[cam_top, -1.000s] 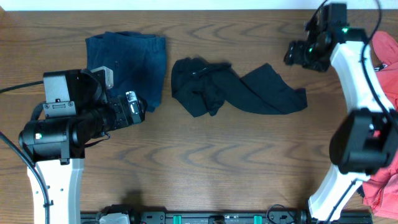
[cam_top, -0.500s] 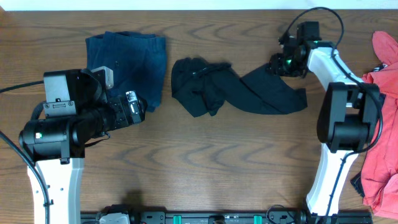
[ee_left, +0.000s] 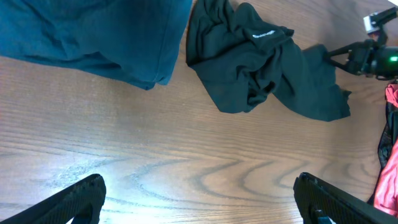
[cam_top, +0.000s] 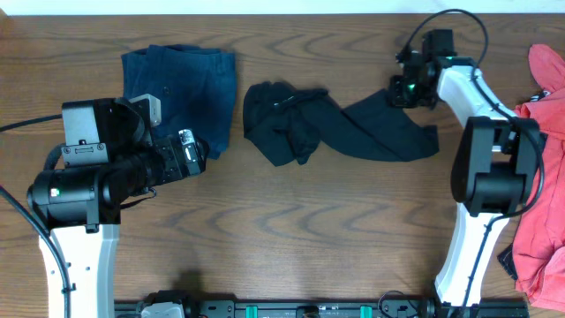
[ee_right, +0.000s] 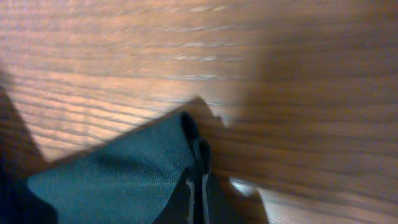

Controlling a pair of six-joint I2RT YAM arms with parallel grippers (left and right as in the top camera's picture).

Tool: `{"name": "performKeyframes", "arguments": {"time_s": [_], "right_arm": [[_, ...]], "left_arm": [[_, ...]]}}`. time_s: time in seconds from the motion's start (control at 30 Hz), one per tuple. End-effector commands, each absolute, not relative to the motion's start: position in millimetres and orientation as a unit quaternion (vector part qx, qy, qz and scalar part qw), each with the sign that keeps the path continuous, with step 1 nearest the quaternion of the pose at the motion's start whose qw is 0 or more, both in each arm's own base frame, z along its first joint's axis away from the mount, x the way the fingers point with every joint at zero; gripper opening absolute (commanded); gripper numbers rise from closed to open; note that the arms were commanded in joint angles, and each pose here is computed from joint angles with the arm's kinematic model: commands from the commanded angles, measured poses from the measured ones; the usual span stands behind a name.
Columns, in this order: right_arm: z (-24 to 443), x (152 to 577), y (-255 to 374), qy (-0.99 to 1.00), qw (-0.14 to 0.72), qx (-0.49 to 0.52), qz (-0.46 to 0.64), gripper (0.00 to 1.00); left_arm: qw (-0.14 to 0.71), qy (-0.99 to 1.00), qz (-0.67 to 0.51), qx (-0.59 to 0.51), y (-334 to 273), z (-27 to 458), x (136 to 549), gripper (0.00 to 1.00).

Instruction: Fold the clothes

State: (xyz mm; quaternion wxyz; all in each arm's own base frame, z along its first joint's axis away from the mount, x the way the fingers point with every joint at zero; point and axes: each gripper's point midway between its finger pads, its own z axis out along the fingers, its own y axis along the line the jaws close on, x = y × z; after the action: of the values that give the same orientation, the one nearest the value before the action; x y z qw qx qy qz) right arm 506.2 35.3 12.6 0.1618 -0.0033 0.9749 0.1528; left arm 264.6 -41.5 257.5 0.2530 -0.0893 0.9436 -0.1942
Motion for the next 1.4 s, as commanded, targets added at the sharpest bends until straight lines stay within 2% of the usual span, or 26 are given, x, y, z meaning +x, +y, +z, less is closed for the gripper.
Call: {"name": "performKeyframes", "arguments": {"time_s": [0.0, 0.17, 0.3, 0.67, 0.93, 1.1, 1.23, 1.37], "right_arm": [[88.4, 526.6, 8.1, 0.958, 0.245, 0.007, 0.150, 0.01], [167.5, 525.0, -39.1, 0.936, 0.328, 0.037, 0.124, 0.01], [200.6, 514.8, -92.8, 0.926, 0.362, 0.091, 0.052, 0.01], [213.8, 505.6, -149.2, 0.912, 0.382, 0.152, 0.002, 0.01], [246.8, 508.7, -127.5, 0.896, 0.424, 0.118, 0.065, 0.01], [317.1, 494.8, -119.5, 0.861, 0.496, 0.098, 0.061, 0.01], [395.5, 463.2, -106.6, 0.815, 0.571, 0.083, 0.052, 0.01], [446.6, 432.9, -93.2, 0.781, 0.619, 0.061, 0.044, 0.01]], "left_arm": [[0.260, 0.942, -0.196, -0.079, -42.0, 262.4, 265.7, 0.98], [0.260, 0.942, -0.196, -0.079, -41.9, 262.0, 266.9, 0.98], [0.254, 0.944, -0.196, -0.080, -41.8, 259.1, 268.7, 0.98], [0.214, 0.953, -0.196, -0.089, -41.4, 240.4, 275.4, 0.98], [0.192, 0.959, -0.205, -0.039, -67.5, 231.1, 277.4, 0.98], [0.173, 0.963, -0.207, 0.018, -98.5, 216.5, 286.4, 0.98], [0.167, 0.962, -0.211, 0.039, -113.7, 206.8, 296.9, 0.98], [0.172, 0.960, -0.215, 0.052, -123.7, 201.5, 307.5, 0.98]]}}
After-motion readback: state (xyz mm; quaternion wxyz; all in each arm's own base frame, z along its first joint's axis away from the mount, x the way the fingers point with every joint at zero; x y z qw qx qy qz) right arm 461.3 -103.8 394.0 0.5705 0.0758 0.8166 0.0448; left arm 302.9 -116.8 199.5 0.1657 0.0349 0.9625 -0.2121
